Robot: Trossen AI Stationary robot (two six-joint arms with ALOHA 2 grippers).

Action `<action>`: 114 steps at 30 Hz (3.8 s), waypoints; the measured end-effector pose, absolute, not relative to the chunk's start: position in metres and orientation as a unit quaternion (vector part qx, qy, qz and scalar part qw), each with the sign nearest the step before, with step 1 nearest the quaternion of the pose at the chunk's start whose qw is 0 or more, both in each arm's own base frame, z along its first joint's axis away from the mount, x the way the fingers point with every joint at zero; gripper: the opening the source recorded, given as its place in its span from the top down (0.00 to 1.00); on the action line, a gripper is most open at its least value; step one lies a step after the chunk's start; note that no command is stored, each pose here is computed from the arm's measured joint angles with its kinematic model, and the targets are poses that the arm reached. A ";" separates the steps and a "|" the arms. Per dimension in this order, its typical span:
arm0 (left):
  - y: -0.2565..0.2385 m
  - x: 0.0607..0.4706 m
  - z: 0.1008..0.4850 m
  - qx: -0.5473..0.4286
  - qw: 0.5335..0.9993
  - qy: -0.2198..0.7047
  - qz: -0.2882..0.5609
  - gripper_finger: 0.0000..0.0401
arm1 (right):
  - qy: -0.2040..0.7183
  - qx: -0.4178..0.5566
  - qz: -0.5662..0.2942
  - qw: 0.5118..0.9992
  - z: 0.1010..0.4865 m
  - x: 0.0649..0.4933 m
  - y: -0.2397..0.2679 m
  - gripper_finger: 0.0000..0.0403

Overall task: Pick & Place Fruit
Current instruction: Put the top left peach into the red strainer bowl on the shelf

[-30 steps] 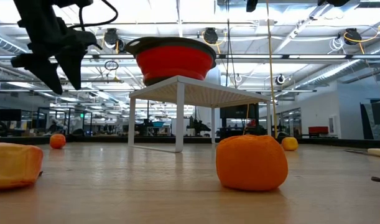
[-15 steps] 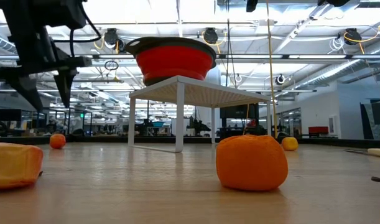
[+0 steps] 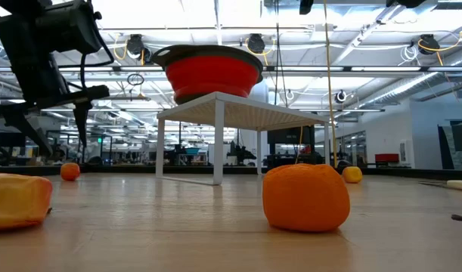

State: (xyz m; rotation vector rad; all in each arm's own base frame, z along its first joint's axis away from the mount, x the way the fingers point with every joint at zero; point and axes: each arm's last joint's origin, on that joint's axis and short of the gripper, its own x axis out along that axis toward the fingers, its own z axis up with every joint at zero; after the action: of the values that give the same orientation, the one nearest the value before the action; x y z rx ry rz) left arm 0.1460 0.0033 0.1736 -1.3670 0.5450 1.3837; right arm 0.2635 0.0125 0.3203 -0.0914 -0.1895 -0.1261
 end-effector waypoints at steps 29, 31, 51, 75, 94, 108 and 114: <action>0.012 0.161 0.146 -0.597 0.468 0.249 0.602 0.39 | -0.094 -0.046 -0.063 0.993 0.320 0.264 0.013 1.00; 0.014 0.162 0.144 -0.597 0.462 0.253 0.606 0.39 | -0.094 -0.046 -0.063 0.993 0.320 0.264 0.013 1.00; 0.025 0.162 0.138 -0.582 0.453 0.277 0.616 0.39 | -0.094 -0.046 -0.063 0.993 0.320 0.264 0.013 1.00; 0.031 0.164 0.138 -0.584 0.460 0.289 0.603 0.50 | -0.094 -0.046 -0.063 0.993 0.320 0.264 0.013 1.00; 0.031 0.165 0.140 -0.580 0.476 0.284 0.596 0.67 | -0.095 -0.046 -0.063 0.992 0.320 0.264 0.013 1.00; 0.030 0.152 0.173 -0.632 0.522 0.214 0.532 0.67 | -0.095 -0.046 -0.063 0.992 0.320 0.263 0.013 1.00; 0.028 0.148 0.193 -0.654 0.567 0.157 0.475 0.67 | -0.095 -0.046 -0.063 0.992 0.320 0.264 0.013 1.00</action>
State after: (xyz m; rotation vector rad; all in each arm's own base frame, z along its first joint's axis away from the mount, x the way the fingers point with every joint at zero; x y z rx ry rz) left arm 0.1483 0.0278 0.1930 -1.5382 0.3687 1.1173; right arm 0.2635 0.0125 0.3204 -0.0913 -0.1902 -0.1257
